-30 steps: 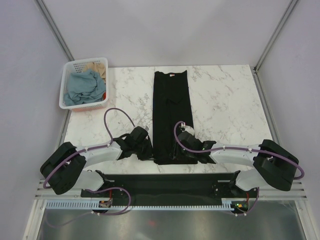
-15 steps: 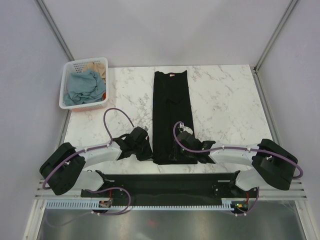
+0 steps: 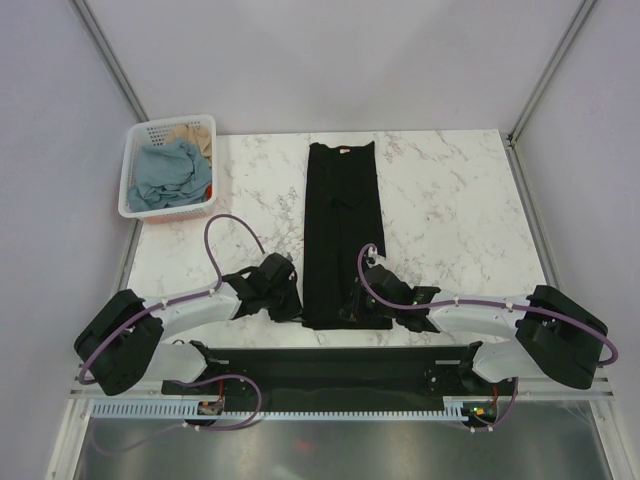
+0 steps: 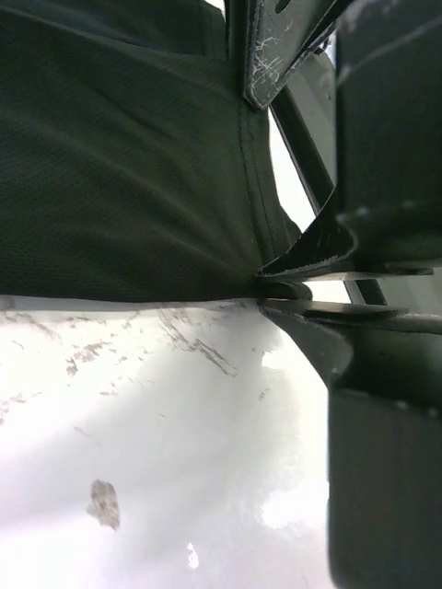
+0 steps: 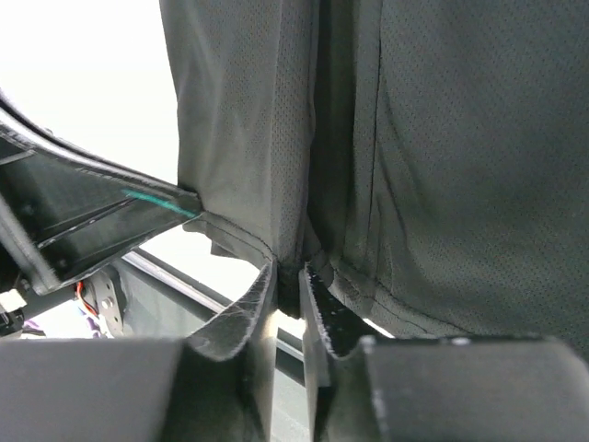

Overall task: Fold and stack the t-shirts
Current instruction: Fold the tshirt

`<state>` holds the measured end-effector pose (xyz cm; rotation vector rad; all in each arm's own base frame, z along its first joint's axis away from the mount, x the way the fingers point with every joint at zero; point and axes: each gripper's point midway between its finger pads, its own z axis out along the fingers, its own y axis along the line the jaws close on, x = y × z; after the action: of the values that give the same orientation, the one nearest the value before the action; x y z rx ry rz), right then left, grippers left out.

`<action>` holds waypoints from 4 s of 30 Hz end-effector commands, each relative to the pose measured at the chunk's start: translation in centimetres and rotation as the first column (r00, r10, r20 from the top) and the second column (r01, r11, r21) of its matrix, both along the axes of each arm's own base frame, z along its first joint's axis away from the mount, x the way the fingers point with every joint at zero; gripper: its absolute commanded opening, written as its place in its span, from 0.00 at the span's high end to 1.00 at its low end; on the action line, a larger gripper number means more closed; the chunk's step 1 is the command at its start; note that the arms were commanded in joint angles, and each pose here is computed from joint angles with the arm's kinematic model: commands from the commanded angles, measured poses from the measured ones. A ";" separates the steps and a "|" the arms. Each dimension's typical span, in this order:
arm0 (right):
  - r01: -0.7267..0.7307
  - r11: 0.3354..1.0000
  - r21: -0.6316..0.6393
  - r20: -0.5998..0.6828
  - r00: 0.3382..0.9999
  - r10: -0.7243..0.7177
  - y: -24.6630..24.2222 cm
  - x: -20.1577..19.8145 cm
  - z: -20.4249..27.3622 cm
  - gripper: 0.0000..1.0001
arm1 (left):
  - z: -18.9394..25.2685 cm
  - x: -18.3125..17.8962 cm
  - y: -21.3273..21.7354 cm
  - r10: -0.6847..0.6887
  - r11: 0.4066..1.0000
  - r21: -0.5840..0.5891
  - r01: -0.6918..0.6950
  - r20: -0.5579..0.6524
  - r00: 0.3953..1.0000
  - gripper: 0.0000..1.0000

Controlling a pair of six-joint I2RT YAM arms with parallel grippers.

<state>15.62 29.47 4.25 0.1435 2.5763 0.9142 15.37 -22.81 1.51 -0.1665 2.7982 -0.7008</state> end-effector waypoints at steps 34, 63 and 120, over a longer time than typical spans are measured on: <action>-0.079 0.990 -0.115 0.044 0.995 0.085 -0.7 0.4 -1.1 0.85 | -0.9 -2.1 -0.1 -0.026 0.999 -0.045 0.024 -0.055 0.998 0.75; 0.092 0.921 -0.379 -0.075 0.989 -0.130 -12.5 -0.7 -3.2 0.82 | 1.9 -0.7 1.0 -0.098 0.995 -0.030 0.099 0.035 0.995 0.52; 0.093 0.954 -0.284 -0.089 0.988 -0.123 -12.9 0.1 -2.1 0.62 | 1.0 -1.9 -0.6 -0.140 0.983 -0.125 0.131 -0.063 0.988 0.57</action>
<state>15.16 16.50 2.09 0.2304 2.7675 0.4972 13.56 -23.24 2.32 0.0022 2.8642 -0.8849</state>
